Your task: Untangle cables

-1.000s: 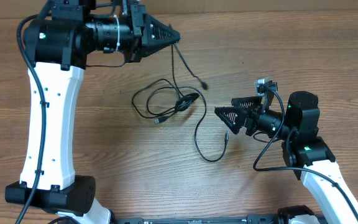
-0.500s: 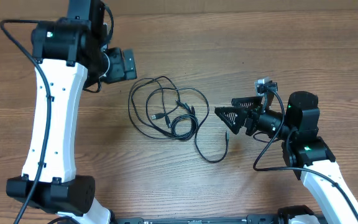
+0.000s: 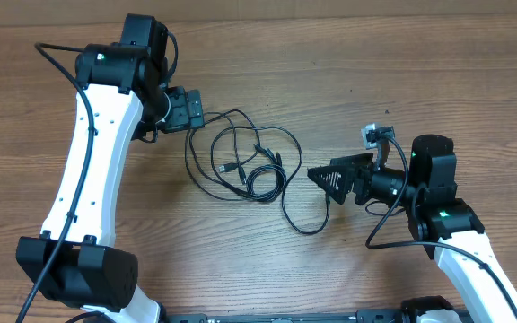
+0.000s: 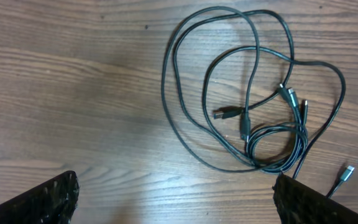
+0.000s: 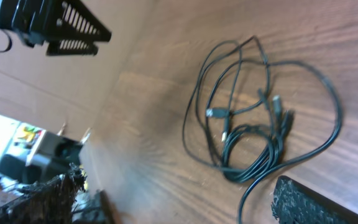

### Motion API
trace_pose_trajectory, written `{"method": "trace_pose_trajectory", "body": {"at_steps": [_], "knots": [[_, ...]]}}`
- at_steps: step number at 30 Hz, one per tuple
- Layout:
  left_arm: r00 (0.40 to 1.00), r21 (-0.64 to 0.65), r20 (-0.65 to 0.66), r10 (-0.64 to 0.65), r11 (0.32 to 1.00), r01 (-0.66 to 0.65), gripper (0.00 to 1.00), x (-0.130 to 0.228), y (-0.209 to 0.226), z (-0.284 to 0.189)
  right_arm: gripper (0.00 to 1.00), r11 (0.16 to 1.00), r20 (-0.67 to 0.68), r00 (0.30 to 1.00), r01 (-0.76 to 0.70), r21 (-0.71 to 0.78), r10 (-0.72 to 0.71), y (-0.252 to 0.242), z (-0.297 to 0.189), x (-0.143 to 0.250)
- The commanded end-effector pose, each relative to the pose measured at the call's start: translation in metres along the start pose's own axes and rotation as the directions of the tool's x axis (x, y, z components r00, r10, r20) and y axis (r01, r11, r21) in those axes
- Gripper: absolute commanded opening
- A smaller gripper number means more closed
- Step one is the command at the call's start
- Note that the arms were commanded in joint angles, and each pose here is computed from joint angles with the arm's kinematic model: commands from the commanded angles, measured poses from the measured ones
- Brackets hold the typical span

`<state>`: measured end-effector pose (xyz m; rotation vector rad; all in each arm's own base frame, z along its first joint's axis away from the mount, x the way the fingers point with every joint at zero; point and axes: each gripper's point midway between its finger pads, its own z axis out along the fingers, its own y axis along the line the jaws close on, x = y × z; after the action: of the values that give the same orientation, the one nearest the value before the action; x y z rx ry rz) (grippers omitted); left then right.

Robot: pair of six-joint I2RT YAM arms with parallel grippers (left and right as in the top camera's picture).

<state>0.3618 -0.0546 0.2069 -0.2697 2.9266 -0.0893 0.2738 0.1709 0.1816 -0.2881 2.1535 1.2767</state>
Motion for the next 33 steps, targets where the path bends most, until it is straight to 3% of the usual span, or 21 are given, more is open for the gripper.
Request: {"method": "trace_pose_trajectory", "body": {"at_steps": [1,9,15,22,33], "knots": [[1.0,0.019,0.015,0.022,1.0,-0.022,1.0,-0.001,-0.005,-0.001,1.0,0.997,-0.064,0.997,-0.052,-0.055,0.049,0.007,0.006,0.012],[0.999,0.021,0.024,0.022,1.0,-0.022,1.0,-0.003,-0.006,-0.001,0.99,0.988,-0.204,0.974,-0.118,-0.101,0.096,0.024,0.052,0.043],[0.999,0.021,0.024,0.022,1.0,-0.022,1.0,-0.003,-0.006,-0.001,0.99,0.967,-0.248,0.935,-0.244,0.074,0.255,0.013,0.1,0.079],[0.999,0.021,0.024,0.022,1.0,-0.022,1.0,-0.003,-0.006,-0.001,0.99,0.874,-0.138,0.88,-0.412,0.257,0.455,-0.02,0.111,0.084],[0.999,0.021,0.024,0.022,1.0,-0.022,1.0,-0.003,-0.006,-0.001,1.0,0.879,-0.18,0.88,-0.381,0.288,0.44,-0.017,0.122,0.106]]}}
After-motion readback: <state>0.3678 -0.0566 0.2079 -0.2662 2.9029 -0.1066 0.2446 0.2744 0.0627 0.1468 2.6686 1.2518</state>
